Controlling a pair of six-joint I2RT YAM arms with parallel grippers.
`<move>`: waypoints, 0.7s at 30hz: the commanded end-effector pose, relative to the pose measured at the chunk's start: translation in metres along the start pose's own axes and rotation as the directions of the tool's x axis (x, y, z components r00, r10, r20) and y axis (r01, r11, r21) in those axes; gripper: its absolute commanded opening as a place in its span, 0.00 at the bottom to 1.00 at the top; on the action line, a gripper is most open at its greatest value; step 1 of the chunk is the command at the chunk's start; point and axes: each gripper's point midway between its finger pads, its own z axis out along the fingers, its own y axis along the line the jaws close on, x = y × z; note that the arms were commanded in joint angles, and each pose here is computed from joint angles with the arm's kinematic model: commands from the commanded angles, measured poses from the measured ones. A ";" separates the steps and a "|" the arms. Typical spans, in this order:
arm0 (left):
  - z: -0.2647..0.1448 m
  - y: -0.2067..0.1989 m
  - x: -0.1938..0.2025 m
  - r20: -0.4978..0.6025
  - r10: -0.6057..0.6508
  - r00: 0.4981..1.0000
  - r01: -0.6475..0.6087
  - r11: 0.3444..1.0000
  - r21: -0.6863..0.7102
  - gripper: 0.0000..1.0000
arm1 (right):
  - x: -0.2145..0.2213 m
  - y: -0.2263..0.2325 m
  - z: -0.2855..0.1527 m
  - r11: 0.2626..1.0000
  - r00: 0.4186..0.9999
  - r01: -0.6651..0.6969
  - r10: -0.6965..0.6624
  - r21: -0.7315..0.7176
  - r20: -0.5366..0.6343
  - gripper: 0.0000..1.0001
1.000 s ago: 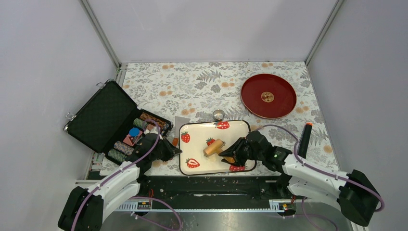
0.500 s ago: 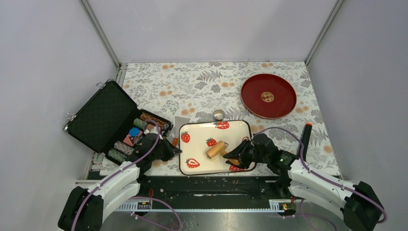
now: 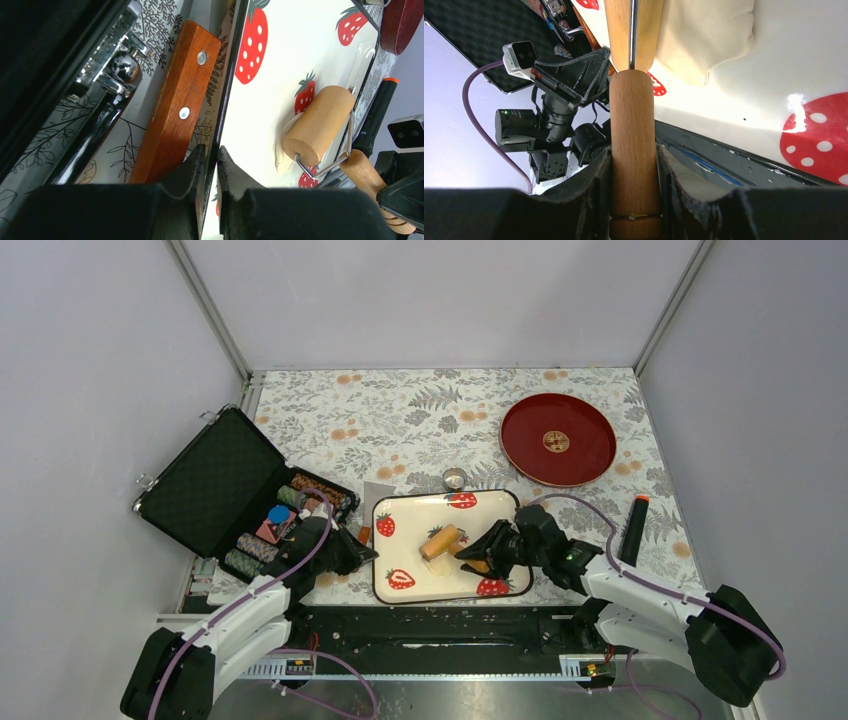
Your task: Roll out the dumpling wrappers from the dough
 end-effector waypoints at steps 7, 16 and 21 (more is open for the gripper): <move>0.000 0.015 -0.001 0.015 -0.016 1.000 0.017 0.998 -0.063 0.00 | -0.003 -0.134 -0.033 0.901 0.984 -0.176 0.147 0.396 0.103 0.00; 0.000 0.015 -0.001 0.014 -0.016 1.000 0.016 0.998 -0.066 0.00 | -0.009 -0.129 -0.029 0.884 0.994 -0.099 0.071 0.457 0.079 0.00; 0.000 0.015 -0.001 0.014 -0.015 1.000 0.016 0.998 -0.065 0.00 | -0.011 -0.125 -0.018 0.870 0.998 -0.059 0.045 0.490 0.040 0.00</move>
